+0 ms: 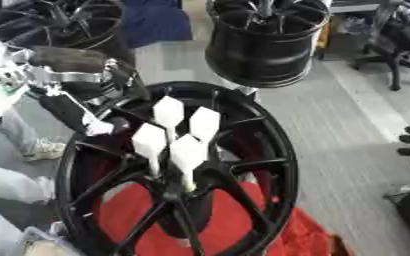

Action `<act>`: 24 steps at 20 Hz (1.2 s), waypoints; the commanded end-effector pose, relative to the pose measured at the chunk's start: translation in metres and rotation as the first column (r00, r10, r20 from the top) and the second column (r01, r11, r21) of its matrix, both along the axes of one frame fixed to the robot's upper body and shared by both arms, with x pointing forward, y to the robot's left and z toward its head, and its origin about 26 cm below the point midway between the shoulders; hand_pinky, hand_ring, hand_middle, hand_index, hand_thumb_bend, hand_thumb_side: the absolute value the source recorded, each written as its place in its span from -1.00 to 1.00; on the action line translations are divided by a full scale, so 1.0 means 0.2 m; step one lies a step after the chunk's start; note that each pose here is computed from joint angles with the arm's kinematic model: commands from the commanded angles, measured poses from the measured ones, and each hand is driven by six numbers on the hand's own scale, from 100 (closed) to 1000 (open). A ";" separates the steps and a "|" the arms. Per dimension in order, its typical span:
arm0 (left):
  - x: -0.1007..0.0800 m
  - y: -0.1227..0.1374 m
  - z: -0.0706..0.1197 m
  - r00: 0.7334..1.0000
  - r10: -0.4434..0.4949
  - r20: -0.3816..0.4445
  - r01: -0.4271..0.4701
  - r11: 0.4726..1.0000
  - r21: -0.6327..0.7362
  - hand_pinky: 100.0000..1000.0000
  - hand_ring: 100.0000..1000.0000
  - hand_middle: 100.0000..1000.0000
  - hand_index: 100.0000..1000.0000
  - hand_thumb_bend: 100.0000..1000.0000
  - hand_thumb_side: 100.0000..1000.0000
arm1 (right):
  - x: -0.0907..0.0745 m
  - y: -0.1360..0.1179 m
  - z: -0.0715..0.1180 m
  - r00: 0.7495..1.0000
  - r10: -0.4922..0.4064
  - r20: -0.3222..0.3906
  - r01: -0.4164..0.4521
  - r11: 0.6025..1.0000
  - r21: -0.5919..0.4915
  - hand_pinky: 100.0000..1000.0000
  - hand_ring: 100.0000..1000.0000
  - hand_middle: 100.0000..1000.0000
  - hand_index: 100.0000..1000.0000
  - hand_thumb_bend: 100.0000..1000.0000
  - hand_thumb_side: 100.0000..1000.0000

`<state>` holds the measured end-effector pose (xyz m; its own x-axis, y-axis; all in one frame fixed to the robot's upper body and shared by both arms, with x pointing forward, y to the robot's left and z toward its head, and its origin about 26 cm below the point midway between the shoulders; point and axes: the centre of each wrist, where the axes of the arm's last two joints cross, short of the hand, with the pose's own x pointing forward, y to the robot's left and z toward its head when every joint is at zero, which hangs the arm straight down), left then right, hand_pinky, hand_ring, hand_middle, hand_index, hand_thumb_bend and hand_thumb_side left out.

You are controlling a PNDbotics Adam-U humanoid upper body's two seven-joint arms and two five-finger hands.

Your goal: Pull the pin out of the wheel hub.

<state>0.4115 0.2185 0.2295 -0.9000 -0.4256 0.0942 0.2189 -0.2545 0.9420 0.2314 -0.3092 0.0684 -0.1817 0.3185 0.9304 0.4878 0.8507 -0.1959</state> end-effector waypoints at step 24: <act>0.02 -0.11 -0.12 0.922 -0.387 -0.025 0.367 0.848 0.382 -0.05 -0.04 0.50 0.79 -0.38 -0.09 | 0.01 0.00 0.02 1.000 0.009 0.017 -0.009 1.000 -0.004 0.03 0.21 0.11 0.53 -1.00 0.17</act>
